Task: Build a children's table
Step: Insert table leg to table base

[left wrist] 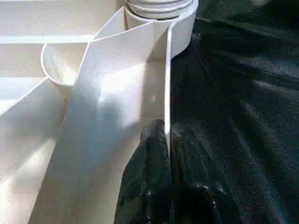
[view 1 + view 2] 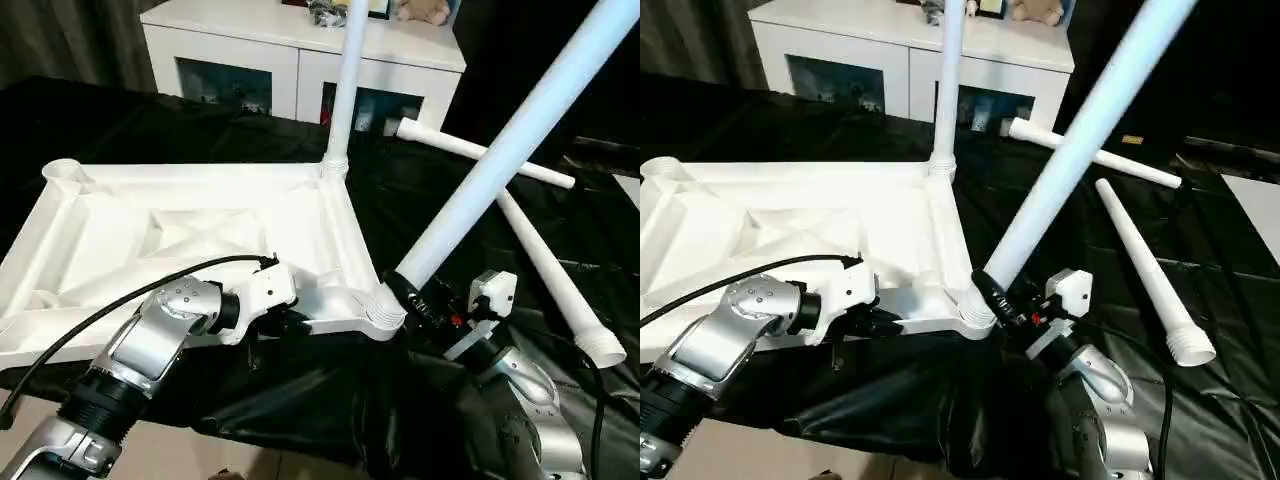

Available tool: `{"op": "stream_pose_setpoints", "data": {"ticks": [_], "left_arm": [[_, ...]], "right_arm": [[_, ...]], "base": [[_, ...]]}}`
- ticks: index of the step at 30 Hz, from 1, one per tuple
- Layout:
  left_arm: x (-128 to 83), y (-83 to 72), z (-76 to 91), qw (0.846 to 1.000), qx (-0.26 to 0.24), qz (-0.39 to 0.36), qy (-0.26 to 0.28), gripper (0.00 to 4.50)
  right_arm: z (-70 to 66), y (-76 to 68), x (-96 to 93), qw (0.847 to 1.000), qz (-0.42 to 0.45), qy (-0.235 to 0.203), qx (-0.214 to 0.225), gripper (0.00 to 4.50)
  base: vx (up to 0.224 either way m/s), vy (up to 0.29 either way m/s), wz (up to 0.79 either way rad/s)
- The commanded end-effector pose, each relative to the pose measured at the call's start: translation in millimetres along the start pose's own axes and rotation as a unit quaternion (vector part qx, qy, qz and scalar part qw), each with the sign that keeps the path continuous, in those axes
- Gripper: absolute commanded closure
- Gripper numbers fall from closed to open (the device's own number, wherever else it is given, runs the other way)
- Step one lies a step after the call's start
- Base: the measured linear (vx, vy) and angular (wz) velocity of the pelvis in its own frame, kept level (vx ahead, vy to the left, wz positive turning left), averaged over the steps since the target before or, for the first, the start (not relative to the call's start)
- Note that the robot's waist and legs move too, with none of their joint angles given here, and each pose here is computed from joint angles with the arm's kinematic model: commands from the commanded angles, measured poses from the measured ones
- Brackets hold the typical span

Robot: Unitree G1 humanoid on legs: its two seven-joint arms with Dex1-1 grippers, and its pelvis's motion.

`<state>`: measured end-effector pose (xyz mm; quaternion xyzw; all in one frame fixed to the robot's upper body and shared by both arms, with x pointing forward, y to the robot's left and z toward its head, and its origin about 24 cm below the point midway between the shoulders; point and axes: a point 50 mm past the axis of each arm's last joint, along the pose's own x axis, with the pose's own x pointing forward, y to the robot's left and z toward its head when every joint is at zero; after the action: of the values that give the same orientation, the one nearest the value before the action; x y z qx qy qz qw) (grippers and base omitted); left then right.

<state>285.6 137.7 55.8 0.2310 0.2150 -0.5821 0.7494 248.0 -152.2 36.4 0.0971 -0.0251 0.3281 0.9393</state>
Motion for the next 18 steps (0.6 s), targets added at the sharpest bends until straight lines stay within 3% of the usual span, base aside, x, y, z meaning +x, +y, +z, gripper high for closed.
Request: {"op": "stream_pose_setpoints", "data": {"ticks": [1,3,8,15,18], "left_arm": [[-5,6.7,6.9,0.999,0.001,0.036,-0.028,4.50],[-5,7.3,7.1,0.999,0.001,0.038,-0.028,4.50],[-6,7.7,7.1,0.999,0.002,0.040,-0.027,4.50],[-6,8.6,6.8,0.999,0.002,0.044,-0.025,4.50],[-6,8.9,6.8,0.999,0.004,0.045,-0.025,4.50]], "right_arm": [[-25.1,-8.5,-16.4,0.996,-0.017,0.091,-0.001,2.66],[-27.2,-9.3,-15.0,0.993,0.003,0.121,-0.003,2.66],[-26.9,-10.3,-13.9,0.991,0.020,0.133,0.001,2.66],[-29.8,-17.6,-5.7,0.972,0.064,0.227,0.010,2.66],[-28.7,-18.9,-2.9,0.970,0.065,0.234,0.013,2.67]], "base": [[0.000,0.000,0.00],[0.000,0.000,0.00],[0.000,0.000,0.00],[0.000,0.000,0.00],[0.000,0.000,0.00]]}}
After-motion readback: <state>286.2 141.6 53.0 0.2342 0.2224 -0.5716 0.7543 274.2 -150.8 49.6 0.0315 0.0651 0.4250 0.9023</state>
